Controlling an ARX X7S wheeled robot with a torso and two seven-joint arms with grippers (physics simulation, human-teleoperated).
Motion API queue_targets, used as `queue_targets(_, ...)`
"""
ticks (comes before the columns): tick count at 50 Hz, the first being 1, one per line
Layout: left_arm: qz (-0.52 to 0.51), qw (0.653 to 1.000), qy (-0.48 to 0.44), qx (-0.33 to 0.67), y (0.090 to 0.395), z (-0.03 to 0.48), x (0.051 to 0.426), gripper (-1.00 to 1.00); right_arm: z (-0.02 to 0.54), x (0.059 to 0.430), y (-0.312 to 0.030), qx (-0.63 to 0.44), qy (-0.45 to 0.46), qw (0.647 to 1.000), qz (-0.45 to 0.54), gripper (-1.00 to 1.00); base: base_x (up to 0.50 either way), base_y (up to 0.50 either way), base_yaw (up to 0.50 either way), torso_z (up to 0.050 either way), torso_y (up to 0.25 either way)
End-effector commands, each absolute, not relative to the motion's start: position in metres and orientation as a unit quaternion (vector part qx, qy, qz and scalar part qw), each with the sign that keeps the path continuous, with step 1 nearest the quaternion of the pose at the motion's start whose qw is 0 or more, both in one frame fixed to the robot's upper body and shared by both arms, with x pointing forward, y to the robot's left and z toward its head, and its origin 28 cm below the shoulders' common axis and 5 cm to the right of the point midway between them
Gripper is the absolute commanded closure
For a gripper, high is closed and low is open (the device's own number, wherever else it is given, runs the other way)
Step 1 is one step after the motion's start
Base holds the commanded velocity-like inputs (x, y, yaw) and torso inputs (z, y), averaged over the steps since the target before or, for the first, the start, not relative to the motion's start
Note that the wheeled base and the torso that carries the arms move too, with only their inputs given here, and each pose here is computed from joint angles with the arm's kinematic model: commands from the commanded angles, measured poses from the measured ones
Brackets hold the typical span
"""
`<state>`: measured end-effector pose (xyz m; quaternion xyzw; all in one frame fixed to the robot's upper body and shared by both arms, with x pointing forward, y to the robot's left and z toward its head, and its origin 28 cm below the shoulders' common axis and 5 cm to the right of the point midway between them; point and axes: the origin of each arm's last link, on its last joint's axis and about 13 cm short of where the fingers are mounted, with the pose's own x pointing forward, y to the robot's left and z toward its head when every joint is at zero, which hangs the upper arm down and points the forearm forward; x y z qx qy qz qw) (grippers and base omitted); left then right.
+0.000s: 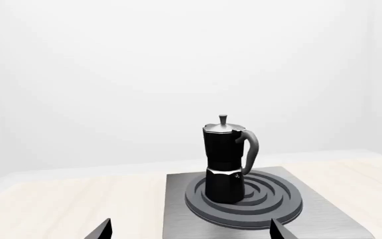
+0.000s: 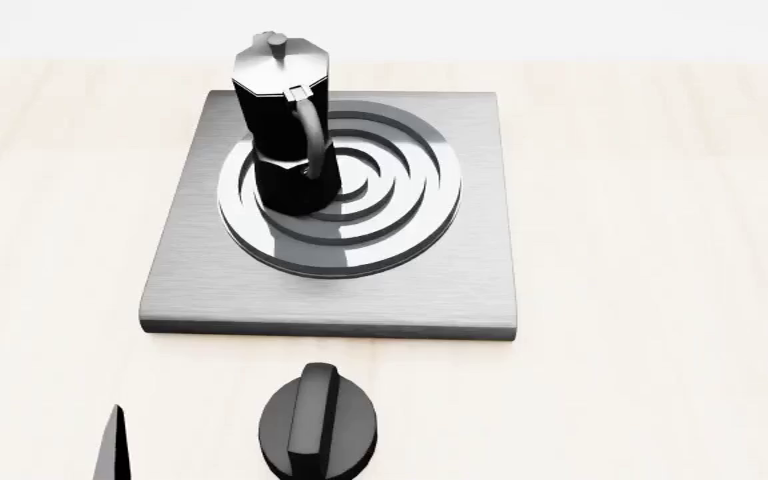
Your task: Put both moka pots on the stove.
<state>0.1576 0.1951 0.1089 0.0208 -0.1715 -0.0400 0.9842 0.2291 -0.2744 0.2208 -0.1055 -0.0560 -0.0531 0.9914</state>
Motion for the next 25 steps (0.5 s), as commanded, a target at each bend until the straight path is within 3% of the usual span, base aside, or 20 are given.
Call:
queue_targets(1,-0.040,0.984,-0.171,0.021,0.195,0.109,0.157,-1.00,0.225,0.230,-0.299,-0.113,-0.019,0.990,-0.085,-1.00,0.00,0.00,0.00,0.000,0.000)
queue_targets(25,-0.043,0.984,-0.170,0.022,0.194,0.106,0.159,-1.00,0.225,0.252,-0.335,-0.131,0.097,0.981,-0.103,-1.00,0.00,0.00,0.00,0.000,0.000)
